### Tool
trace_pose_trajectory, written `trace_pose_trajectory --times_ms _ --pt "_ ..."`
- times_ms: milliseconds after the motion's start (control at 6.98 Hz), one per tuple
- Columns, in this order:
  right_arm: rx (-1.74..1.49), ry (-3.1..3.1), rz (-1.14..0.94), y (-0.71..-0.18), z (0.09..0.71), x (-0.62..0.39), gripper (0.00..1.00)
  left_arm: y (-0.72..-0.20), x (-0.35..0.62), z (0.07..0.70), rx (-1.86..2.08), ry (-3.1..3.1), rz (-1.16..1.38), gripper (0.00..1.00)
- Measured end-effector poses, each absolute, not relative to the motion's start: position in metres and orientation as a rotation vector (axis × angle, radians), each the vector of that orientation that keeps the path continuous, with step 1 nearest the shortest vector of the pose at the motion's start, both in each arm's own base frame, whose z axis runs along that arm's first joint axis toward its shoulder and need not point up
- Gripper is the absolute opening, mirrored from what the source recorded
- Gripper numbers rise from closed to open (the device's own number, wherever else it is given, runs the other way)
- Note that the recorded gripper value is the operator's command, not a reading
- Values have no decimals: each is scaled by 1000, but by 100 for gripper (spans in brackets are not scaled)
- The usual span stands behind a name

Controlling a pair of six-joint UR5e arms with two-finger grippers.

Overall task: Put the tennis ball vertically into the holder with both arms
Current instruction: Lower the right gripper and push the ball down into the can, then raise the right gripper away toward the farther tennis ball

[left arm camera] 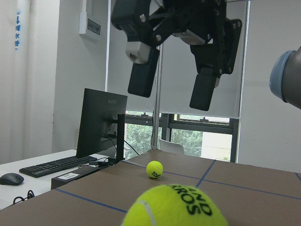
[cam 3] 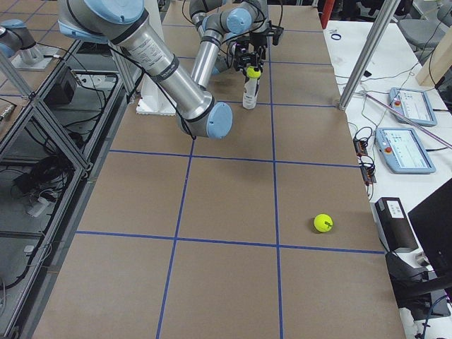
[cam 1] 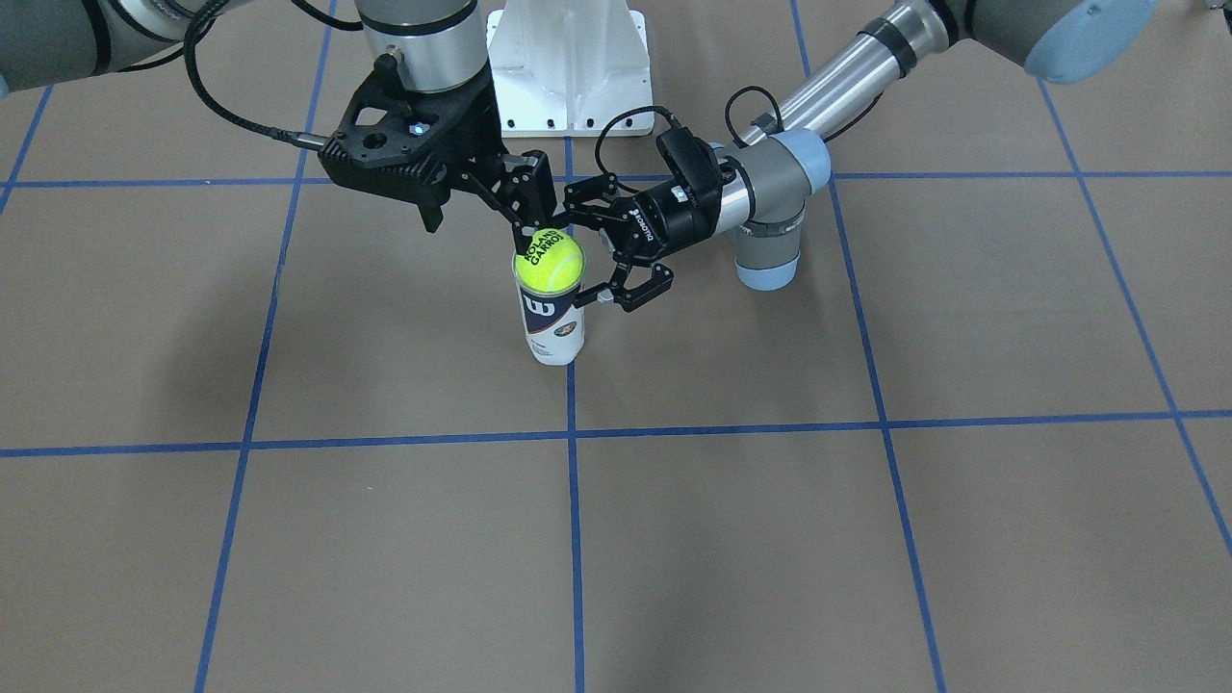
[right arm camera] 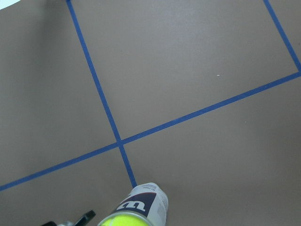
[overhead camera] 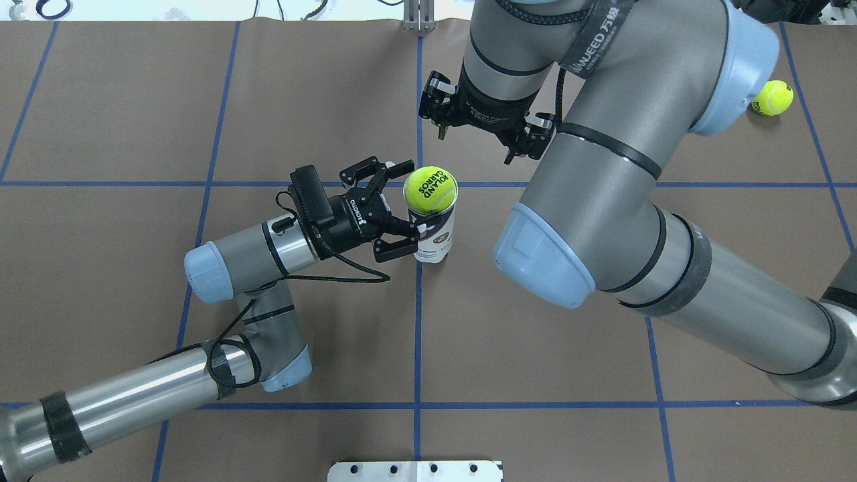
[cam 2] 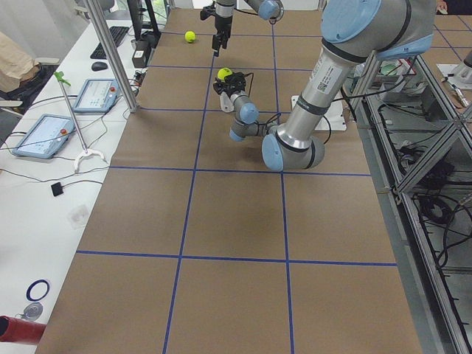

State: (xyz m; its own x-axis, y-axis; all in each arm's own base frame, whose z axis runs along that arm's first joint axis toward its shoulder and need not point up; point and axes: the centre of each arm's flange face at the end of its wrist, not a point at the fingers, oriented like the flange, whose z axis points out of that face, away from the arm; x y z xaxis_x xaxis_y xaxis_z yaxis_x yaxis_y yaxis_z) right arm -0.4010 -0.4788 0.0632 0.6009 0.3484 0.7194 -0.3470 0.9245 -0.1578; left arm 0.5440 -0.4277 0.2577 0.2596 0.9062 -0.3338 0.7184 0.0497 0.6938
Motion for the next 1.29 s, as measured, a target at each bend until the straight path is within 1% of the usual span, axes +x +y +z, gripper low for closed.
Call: trace_pose_trajectory --times_ms 573,1147,1290 --pt "-26 -847 365 -457 57 -431 0 -427 545 259 1710 1503 291 99" --pt "-21 -860 342 -462 71 -460 0 -427 545 259 1711 1503 291 99" --pt "-17 -871 342 -461 67 -455 48 -427 545 259 1711 1503 291 99"
